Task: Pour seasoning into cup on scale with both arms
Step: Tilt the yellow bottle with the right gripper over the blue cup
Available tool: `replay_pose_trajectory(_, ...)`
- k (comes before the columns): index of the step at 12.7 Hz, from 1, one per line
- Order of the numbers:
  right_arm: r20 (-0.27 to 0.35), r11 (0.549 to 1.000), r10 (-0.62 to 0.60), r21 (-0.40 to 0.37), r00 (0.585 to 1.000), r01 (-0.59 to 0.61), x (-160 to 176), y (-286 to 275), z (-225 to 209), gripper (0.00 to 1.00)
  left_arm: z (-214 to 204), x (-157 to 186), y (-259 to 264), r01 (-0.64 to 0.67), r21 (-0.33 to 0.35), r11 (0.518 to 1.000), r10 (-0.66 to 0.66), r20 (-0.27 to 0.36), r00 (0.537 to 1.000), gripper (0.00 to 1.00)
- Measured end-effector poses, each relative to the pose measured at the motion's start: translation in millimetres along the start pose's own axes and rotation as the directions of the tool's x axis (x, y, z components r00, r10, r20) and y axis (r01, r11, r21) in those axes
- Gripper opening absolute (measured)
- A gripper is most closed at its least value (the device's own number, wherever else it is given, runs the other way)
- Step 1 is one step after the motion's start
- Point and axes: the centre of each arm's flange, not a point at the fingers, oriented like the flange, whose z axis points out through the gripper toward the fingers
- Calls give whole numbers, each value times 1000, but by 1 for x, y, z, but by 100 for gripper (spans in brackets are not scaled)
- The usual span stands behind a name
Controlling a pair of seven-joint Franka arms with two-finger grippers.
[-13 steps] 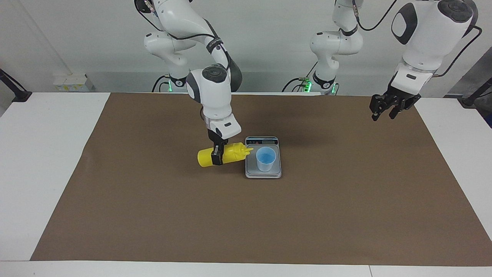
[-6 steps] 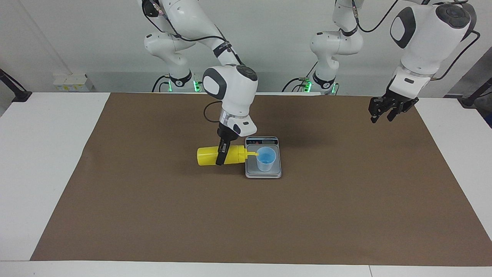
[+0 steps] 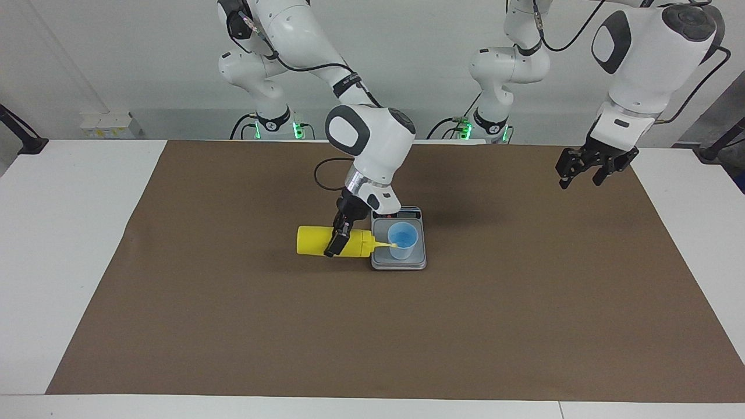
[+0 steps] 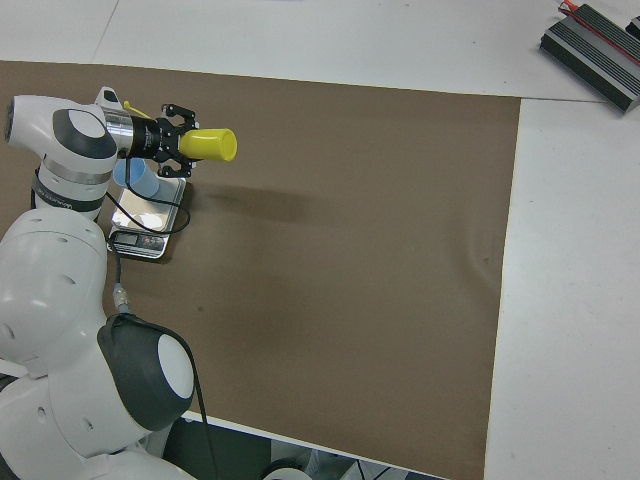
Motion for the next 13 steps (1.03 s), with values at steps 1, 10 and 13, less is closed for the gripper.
replay_pose_trajectory(1, 9, 1000, 12, -22, 1000, -12, 4, -3, -6, 48, -8, 0, -1, 2, 2, 1000, -2, 10, 1000, 81)
replay_pose_trajectory(10, 165, 946, -98, -290, 981, 143, 34, -32, -15, 48, -24, 6, 1, 0, 7, 1000, -1, 43, 999, 100)
replay_pose_trajectory(13, 203, 921, -150, -326, 968, 211, 43, -49, -12, 48, -23, 6, 2, -4, 7, 1000, 4, 44, 999, 100)
